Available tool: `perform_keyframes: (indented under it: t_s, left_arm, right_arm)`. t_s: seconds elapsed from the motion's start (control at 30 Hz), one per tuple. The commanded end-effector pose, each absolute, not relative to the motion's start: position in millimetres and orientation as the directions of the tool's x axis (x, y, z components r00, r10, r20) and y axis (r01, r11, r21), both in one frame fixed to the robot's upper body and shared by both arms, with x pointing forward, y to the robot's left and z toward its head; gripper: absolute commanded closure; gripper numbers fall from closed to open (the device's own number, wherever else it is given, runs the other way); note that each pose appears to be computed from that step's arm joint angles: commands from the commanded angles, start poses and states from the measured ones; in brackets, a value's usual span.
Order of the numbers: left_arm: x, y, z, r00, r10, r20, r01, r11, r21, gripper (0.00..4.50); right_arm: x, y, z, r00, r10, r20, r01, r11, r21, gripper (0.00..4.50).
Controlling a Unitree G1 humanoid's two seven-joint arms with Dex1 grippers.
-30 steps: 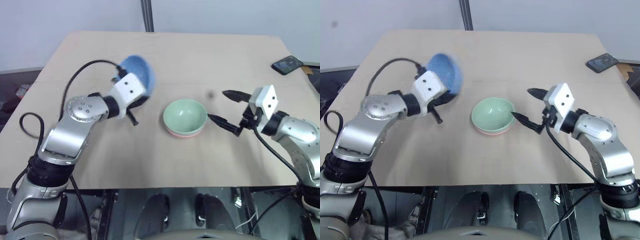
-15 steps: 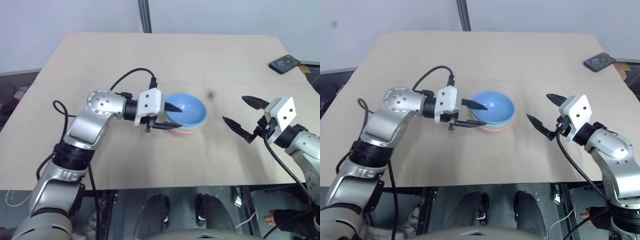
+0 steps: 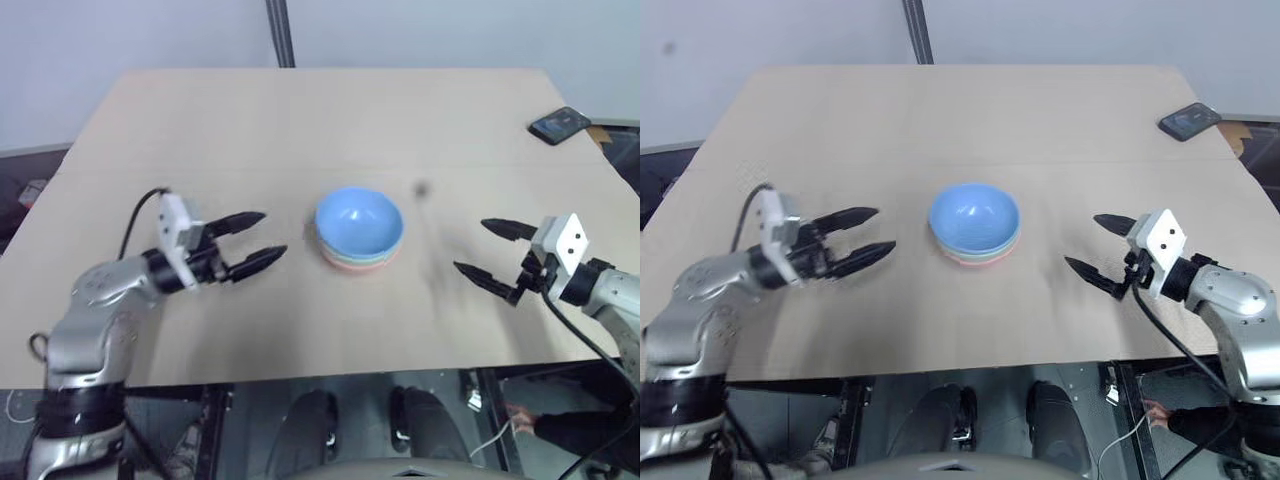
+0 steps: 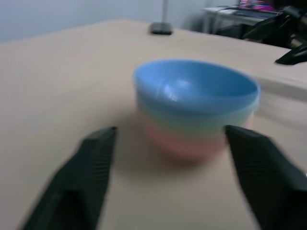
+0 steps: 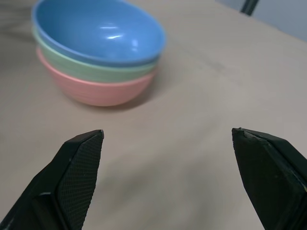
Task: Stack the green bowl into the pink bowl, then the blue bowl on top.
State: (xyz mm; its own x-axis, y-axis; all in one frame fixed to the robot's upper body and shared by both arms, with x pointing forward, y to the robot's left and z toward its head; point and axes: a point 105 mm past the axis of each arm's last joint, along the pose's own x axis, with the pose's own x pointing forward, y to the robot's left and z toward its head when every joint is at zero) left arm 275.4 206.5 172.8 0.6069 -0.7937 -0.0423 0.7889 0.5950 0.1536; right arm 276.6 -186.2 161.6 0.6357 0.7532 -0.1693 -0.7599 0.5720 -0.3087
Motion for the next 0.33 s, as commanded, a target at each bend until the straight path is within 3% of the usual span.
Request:
perform_keyframes:
  t_s: [0.03, 0.17, 0.33]
  left_arm:
    - [261, 217, 186, 0.678, -0.734, -0.021, 0.717, 0.655, 0.238, 0.11]
    - [246, 234, 176, 0.75, -0.658, -0.075, 0.653, 0.716, 0.247, 0.11]
    - [239, 231, 173, 0.755, -0.651, -0.08, 0.647, 0.719, 0.253, 0.11]
  right_arm:
    - [267, -209, 178, 0.623, 0.758, -0.196, -0.768, 0.544, -0.338, 0.0]
    - [254, -224, 181, 0.601, 0.757, -0.254, -0.79, 0.516, -0.33, 0.0]
    - [251, -227, 182, 0.589, 0.763, -0.266, -0.802, 0.513, -0.306, 0.0]
